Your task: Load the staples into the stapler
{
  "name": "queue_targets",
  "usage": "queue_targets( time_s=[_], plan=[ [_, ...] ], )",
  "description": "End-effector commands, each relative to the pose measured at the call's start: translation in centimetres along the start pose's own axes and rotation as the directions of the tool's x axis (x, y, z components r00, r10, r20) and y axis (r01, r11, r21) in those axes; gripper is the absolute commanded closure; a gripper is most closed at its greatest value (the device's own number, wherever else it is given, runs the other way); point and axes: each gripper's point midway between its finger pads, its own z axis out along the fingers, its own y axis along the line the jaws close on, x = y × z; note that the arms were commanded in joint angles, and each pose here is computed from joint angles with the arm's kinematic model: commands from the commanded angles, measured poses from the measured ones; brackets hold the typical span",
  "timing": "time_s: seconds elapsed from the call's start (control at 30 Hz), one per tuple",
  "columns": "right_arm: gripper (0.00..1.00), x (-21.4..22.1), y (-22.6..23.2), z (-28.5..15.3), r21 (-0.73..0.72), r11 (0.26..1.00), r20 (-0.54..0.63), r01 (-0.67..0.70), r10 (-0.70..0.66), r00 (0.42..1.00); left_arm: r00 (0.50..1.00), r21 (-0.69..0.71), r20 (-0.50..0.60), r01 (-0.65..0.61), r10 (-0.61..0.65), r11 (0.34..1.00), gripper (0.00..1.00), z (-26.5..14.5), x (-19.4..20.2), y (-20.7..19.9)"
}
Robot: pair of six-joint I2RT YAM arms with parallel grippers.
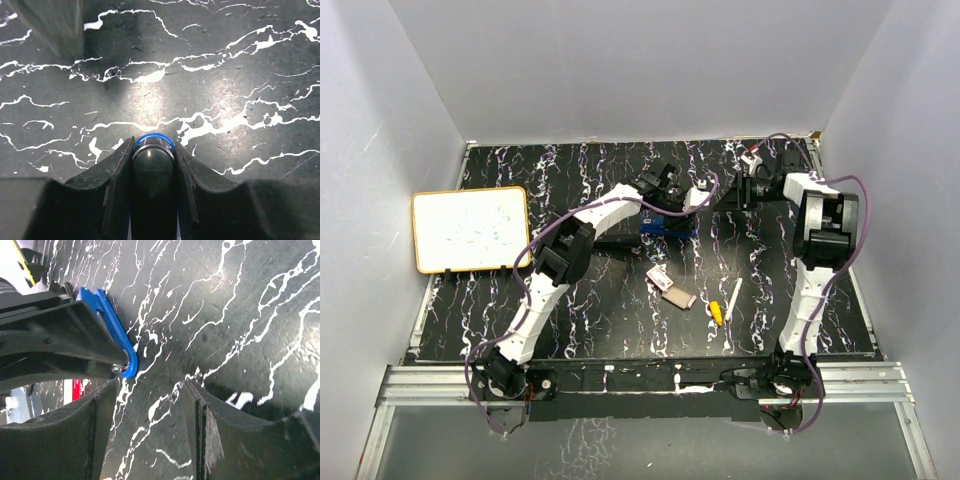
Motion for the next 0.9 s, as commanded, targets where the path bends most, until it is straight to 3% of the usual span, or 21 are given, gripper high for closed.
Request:
queue_targets(
  time_s=[0.0,0.17,0.33,0.5,0.63,0.73,0.8,0.87],
  plan=[
    [0.41,-2.4,2.3,-2.6,0.073,0.988,0.045,0.140,-0.143,0.989,1.000,-0.033,0.003,0.031,-0.031,0.999,0.87,0.2,0.5,1.1],
    [0.42,-1.3,3.2,-3.3,0.110,0.983,0.037,0.149,-0.154,0.987,0.999,-0.049,0.008,0.046,-0.045,0.998,0.58,0.2,0.2,1.5],
    [0.42,-0.6,4.4,-3.7,0.122,0.982,0.049,0.142,-0.149,0.988,0.999,-0.061,0.035,0.040,-0.038,0.997,0.25,-2.0,-2.9,1.3],
    [0.41,-1.3,5.6,-4.7,0.159,0.973,0.065,0.168,-0.180,0.981,0.998,-0.111,0.062,0.022,-0.015,0.994,0.04,-6.6,-6.7,0.5],
    [0.40,-1.9,6.8,-6.0,0.219,0.956,0.071,0.197,-0.217,0.974,0.993,-0.184,0.108,0.075,-0.056,0.980,0.03,-12.1,-9.2,0.1],
    [0.36,-2.9,7.2,-8.3,0.385,0.899,0.071,0.210,-0.256,0.964,0.977,-0.321,0.152,0.190,-0.148,0.928,0.03,-17.6,-9.2,0.6],
    [0.34,-3.4,6.4,-10.0,0.524,0.829,0.047,0.199,-0.261,0.964,0.963,-0.468,0.180,0.261,-0.198,0.844,0.03,-21.7,-8.4,1.2],
    [0.31,-3.8,6.0,-11.8,0.622,0.760,0.020,0.188,-0.255,0.967,0.948,-0.657,0.180,0.313,-0.261,0.685,0.03,-25.8,-5.4,1.9]
  ],
)
